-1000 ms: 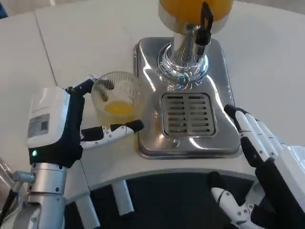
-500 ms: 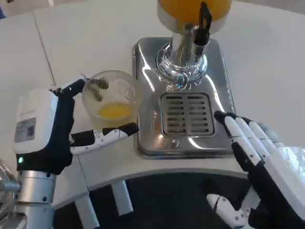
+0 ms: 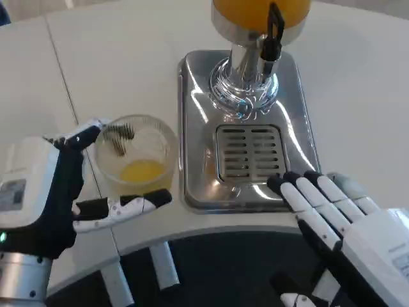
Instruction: Grasp the cup under the faucet to collect the drink, then remove the cup.
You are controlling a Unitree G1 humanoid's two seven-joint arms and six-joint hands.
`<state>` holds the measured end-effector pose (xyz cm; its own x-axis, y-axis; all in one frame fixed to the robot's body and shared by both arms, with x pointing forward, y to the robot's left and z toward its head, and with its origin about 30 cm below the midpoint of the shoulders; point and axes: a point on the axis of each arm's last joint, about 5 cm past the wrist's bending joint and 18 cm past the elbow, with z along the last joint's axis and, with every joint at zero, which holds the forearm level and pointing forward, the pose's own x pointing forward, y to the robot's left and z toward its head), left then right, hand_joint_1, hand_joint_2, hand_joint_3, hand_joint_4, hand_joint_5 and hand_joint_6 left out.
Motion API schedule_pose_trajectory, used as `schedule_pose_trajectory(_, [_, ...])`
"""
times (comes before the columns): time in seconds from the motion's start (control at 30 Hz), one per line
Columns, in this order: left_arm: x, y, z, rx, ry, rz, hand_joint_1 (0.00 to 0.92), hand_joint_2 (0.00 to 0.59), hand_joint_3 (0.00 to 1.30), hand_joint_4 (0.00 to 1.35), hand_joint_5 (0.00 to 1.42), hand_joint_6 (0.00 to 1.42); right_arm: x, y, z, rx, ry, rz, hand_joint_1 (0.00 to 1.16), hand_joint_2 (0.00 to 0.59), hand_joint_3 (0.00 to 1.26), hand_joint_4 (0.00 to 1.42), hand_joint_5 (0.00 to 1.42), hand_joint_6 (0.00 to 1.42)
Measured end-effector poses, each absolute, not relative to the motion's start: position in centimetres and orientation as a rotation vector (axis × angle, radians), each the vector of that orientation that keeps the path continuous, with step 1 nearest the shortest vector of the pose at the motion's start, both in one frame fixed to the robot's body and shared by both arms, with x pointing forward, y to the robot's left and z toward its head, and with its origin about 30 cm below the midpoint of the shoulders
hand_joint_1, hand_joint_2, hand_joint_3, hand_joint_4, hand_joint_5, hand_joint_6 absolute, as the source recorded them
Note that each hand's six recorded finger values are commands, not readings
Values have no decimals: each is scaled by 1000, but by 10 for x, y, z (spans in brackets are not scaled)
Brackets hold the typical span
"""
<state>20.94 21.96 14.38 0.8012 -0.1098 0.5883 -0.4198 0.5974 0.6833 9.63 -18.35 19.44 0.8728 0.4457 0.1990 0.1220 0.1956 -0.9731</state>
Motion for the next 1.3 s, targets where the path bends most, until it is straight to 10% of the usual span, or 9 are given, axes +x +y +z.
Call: schedule_pose_trajectory(1.3, [132,217,140,830,-661,97,712,0,1136,1275,1424,1424,95,-182,181,-1375,-514,237,0,564,0,0,0,0])
